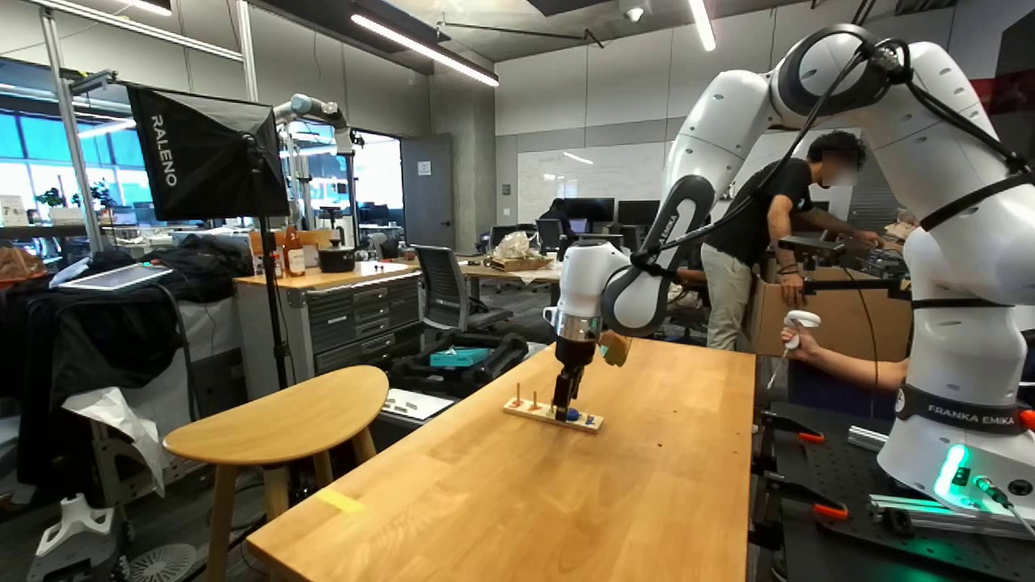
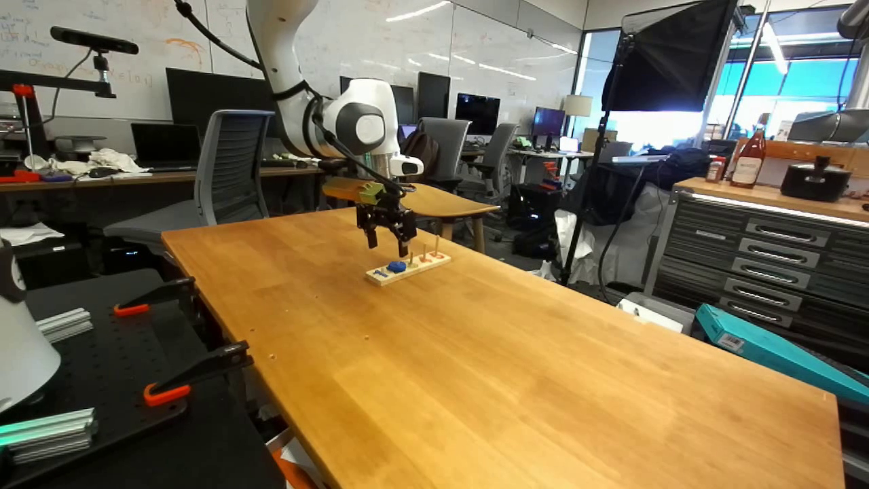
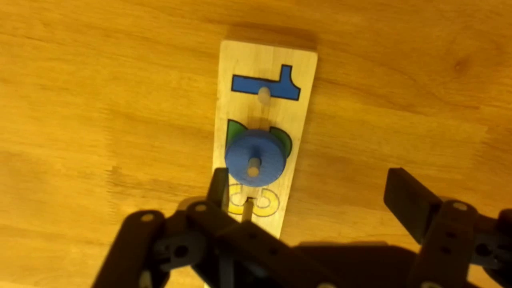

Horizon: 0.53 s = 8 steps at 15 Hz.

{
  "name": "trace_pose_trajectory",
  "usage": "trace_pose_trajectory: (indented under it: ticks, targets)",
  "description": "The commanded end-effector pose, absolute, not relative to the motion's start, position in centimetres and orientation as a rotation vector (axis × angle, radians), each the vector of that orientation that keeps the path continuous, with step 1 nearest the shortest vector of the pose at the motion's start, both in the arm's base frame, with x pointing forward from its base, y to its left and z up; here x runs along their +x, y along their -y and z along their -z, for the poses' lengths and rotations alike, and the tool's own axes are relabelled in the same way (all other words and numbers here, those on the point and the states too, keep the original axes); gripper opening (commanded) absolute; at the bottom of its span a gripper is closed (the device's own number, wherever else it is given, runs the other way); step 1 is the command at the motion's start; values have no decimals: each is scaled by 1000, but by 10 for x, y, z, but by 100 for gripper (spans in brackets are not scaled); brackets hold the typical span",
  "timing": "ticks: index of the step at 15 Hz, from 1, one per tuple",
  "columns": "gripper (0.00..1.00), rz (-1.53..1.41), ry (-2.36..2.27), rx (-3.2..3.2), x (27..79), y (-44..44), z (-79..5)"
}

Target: Remove the blue ring from the wooden stand

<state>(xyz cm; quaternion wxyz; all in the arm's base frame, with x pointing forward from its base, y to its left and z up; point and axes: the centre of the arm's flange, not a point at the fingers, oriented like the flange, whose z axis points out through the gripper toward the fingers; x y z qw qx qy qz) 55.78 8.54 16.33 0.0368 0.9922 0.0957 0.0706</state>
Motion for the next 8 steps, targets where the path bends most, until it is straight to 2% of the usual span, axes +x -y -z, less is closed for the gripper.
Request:
trace_pose_trajectory:
  ticks: [1,8]
  targets:
    - [100,-246,-237,3031,576,-83,-152]
    - [100,-189,-176,3074,579,-74,-142]
